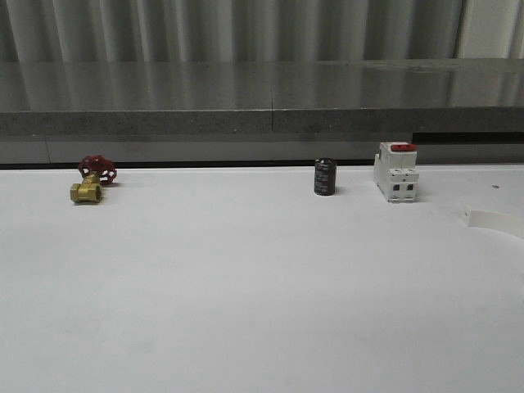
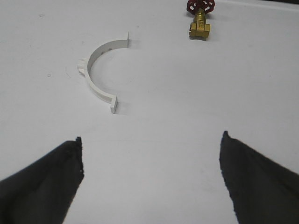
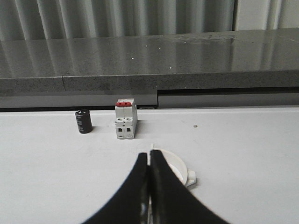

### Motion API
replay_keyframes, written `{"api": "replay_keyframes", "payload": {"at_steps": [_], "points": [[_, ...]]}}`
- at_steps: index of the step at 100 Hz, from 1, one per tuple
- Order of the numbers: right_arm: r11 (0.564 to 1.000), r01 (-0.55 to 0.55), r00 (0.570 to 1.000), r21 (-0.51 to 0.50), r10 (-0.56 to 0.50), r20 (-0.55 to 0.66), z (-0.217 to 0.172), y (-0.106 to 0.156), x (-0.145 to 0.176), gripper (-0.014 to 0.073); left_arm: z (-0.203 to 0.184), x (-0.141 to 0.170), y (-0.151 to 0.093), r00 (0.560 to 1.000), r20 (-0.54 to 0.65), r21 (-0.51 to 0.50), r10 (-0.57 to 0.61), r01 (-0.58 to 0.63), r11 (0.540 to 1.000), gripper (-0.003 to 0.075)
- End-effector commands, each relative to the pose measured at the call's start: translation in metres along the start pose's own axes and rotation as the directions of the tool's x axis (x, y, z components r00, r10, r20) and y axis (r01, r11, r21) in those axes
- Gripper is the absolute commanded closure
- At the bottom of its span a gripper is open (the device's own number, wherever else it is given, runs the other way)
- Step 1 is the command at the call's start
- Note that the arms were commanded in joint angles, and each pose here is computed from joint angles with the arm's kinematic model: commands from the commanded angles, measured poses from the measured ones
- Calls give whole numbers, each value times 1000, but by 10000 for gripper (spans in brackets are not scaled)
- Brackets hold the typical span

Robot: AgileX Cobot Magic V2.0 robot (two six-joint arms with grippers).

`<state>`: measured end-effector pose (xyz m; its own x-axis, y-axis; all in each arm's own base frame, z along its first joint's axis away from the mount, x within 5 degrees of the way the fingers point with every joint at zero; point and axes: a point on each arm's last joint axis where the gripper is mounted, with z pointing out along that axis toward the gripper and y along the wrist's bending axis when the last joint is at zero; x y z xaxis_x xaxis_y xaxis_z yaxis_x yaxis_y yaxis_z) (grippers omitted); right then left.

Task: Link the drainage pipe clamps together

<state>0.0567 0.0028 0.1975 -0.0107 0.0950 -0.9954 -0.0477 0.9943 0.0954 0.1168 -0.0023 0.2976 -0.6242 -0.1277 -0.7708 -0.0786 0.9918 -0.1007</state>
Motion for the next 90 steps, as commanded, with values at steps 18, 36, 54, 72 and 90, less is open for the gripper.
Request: {"api": "replay_keyframes", "payload": {"at_steps": [18,36,54,72,90], "points": [[1000,9,992,-2,-9,123,-3,1,-14,664,18,-40,-4,1000,-6,-20,9,-9,1000,81],[1000,9,992,-2,-9,123,-3,1,-14,664,52,-83,-4,996,-88,-61,5,-10,998,81],[1000,9,992,-2,-9,123,-3,1,-14,664,93,-112,5,981,-184,-85,52,-69,994,81],[1000,9,992,-2,-9,123,-3,1,-14,664,133,-119,19,956,-284,-78,78,-104,991,81],[1000,9,992,-2,-9,123,-3,1,-14,664,169,-120,43,929,-366,-102,59,-103,989,81]]}}
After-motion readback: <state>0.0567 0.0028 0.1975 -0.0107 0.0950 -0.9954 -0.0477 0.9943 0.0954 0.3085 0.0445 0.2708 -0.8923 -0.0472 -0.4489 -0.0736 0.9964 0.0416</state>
